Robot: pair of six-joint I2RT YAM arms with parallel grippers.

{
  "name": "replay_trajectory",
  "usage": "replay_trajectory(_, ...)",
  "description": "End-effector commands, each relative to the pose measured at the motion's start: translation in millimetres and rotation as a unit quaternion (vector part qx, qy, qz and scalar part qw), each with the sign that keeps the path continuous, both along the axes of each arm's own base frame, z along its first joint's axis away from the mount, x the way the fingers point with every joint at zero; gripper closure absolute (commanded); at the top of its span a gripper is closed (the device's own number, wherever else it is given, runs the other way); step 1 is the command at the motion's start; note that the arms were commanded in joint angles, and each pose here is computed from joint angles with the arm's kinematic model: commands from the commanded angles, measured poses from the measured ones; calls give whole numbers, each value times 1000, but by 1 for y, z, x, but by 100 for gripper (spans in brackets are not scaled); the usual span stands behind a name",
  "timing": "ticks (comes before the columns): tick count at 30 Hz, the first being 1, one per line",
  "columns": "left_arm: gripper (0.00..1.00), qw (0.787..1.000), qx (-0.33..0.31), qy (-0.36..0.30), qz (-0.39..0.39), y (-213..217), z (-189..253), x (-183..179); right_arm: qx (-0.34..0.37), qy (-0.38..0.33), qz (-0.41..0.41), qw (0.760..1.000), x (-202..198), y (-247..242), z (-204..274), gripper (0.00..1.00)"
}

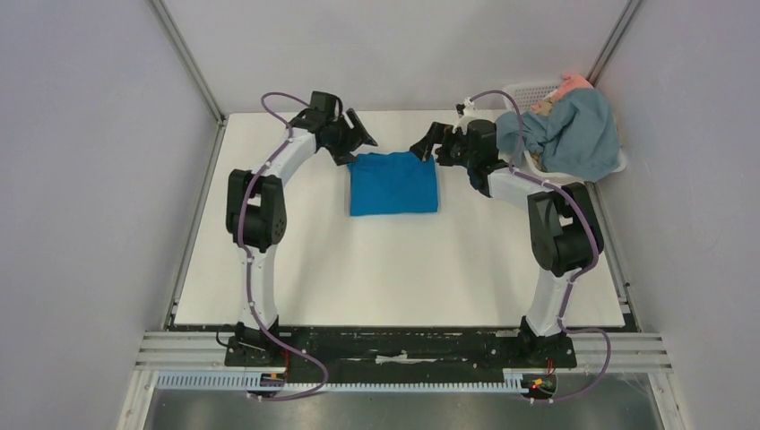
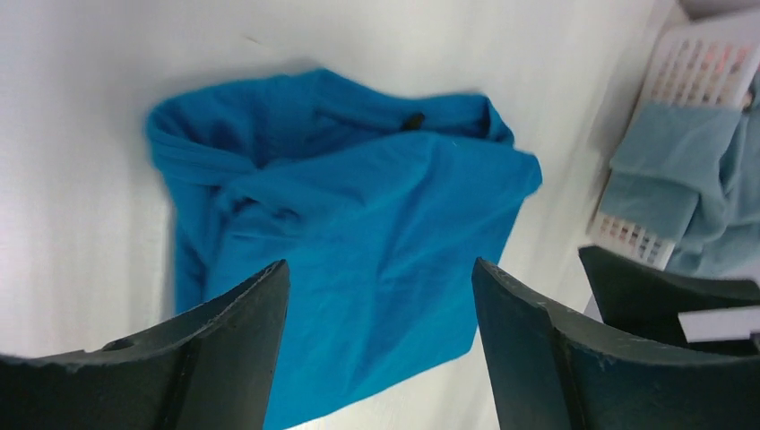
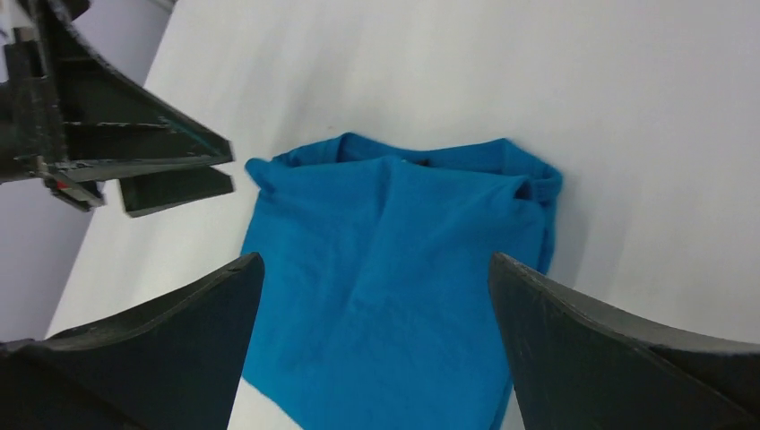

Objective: Fold and stack the t-shirts
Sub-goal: Smooth out wrinkles on the folded tshirt

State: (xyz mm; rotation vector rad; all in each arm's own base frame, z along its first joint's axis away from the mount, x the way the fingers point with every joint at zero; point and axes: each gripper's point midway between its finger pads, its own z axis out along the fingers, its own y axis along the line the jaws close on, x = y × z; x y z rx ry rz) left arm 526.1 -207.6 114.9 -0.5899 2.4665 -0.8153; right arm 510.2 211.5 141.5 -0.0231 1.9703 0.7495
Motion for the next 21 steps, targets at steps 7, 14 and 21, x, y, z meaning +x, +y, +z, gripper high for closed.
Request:
replay_trajectory(7, 18, 996, 41, -23, -75, -39, -8, 11, 92, -20, 105, 990, 13, 51, 6, 2)
replay_trajectory(14, 18, 998, 38, 18, -47, -23, -62, 35, 75, 4, 100, 992, 44, 52, -48, 2)
replay_trajectory(21, 18, 998, 22, 51, -43, -15, -93, 36, 48, 44, 69, 995, 53, 38, -92, 2)
